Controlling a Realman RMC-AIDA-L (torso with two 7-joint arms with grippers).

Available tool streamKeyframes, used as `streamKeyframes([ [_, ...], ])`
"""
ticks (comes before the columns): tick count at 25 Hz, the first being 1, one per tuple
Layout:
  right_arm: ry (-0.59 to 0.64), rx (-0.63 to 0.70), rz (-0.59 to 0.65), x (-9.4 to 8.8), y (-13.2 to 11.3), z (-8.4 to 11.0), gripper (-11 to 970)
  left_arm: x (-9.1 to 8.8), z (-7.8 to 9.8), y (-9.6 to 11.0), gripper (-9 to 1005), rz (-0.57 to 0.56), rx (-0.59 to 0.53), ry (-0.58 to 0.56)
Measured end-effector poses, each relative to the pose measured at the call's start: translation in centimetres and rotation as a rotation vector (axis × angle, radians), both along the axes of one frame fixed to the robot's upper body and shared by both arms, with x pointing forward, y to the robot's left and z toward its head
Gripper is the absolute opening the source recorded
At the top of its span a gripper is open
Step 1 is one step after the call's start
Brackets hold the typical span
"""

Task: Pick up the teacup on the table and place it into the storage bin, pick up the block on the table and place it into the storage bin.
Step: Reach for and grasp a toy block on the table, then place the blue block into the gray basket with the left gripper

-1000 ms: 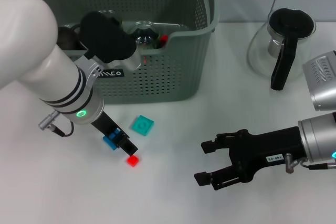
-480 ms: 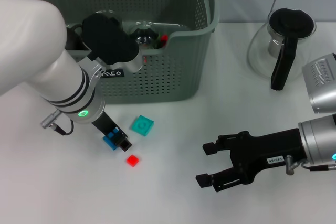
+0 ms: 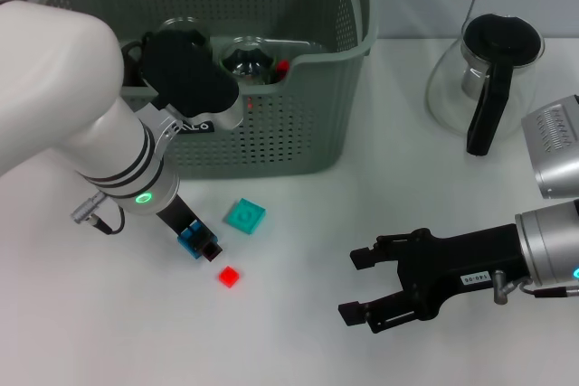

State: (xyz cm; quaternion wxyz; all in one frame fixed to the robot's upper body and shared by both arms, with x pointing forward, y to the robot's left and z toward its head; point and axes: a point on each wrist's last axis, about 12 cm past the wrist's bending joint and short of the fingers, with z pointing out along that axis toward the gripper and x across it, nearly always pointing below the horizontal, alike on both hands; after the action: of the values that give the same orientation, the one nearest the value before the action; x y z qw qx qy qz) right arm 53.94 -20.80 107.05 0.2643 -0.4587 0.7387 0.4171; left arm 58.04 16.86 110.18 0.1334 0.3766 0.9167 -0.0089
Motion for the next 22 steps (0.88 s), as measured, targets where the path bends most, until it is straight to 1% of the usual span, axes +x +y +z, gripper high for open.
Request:
streamKeyframes([
  [12, 0.0, 0.001, -0.001, 0.0, 0.0, 0.0, 942, 0.1, -0.1, -0.1, 672, -0.002, 0.001, -0.006],
  [18, -0.001, 0.001, -0.001, 0.0, 0.0, 0.0, 942, 0.1, 0.0, 0.0, 588, 0.006, 0.005, -0.001],
  [20, -0.001, 0.001, -0.002, 0.0, 0.0, 0.0, 942, 0.0, 0.4, 0.0, 549, 0.006, 0.003, -0.005],
  [22, -0.001, 0.001, -0.004, 0.0, -0.1, 0.0, 942, -0.3, 1.1, 0.1, 510, 0.004, -0.006, -0.002],
])
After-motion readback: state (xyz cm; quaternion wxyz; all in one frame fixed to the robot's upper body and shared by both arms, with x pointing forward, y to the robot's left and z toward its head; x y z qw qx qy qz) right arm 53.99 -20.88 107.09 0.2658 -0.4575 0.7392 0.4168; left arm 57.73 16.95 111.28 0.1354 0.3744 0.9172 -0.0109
